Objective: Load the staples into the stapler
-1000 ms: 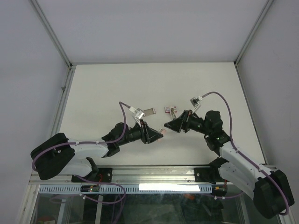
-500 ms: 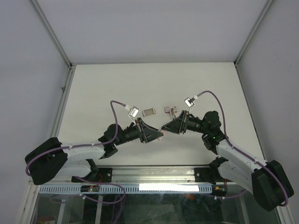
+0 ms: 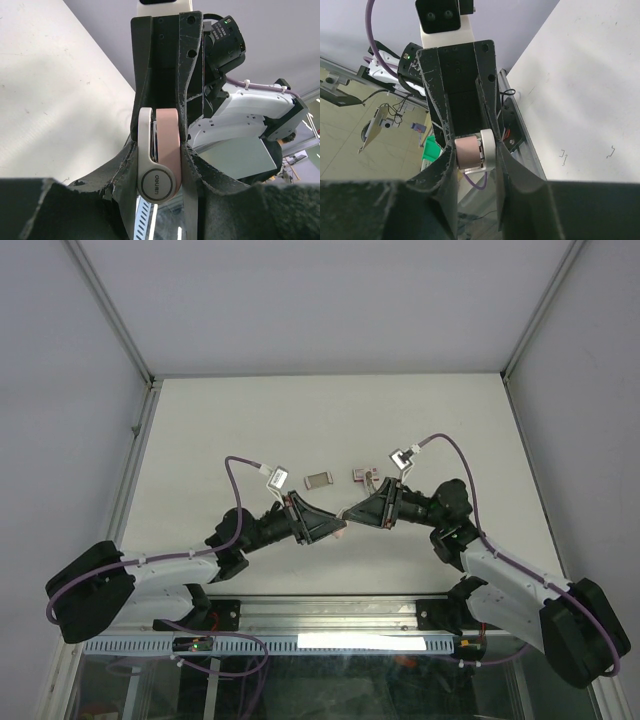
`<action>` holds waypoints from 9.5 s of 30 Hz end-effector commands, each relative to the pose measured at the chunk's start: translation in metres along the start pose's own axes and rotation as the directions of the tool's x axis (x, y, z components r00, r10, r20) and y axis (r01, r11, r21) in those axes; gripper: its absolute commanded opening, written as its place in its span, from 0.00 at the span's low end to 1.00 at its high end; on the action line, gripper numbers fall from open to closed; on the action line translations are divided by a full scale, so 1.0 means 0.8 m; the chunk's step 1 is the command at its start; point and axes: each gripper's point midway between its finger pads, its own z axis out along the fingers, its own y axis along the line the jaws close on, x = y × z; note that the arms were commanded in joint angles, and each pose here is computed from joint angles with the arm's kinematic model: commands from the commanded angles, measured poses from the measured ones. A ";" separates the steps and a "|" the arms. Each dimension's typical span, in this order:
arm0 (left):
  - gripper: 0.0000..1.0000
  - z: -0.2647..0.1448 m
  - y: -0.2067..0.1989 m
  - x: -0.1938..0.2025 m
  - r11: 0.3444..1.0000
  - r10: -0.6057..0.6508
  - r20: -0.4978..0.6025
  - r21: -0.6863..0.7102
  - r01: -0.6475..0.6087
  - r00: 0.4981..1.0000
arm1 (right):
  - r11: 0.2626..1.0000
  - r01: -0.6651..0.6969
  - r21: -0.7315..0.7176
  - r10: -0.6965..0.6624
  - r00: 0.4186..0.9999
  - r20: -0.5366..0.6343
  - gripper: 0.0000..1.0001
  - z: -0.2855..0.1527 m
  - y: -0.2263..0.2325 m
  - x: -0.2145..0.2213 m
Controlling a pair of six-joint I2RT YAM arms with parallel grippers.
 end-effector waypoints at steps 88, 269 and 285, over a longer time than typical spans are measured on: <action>0.22 0.181 0.262 -0.049 0.782 0.459 -0.404 -0.239 -0.576 0.791 | 0.554 -0.059 0.830 -0.172 0.968 0.183 0.82 -0.160 -0.192 -0.101; 0.00 0.020 0.129 -0.007 0.685 0.610 -0.306 -0.262 -0.680 0.731 | 0.880 -0.152 0.450 0.190 0.981 -0.039 1.00 0.005 -0.088 -0.039; 0.00 0.032 0.082 -0.005 0.703 0.639 -0.249 -0.195 -0.684 0.728 | 0.876 -0.195 0.440 0.226 0.974 -0.020 0.90 0.016 -0.092 -0.036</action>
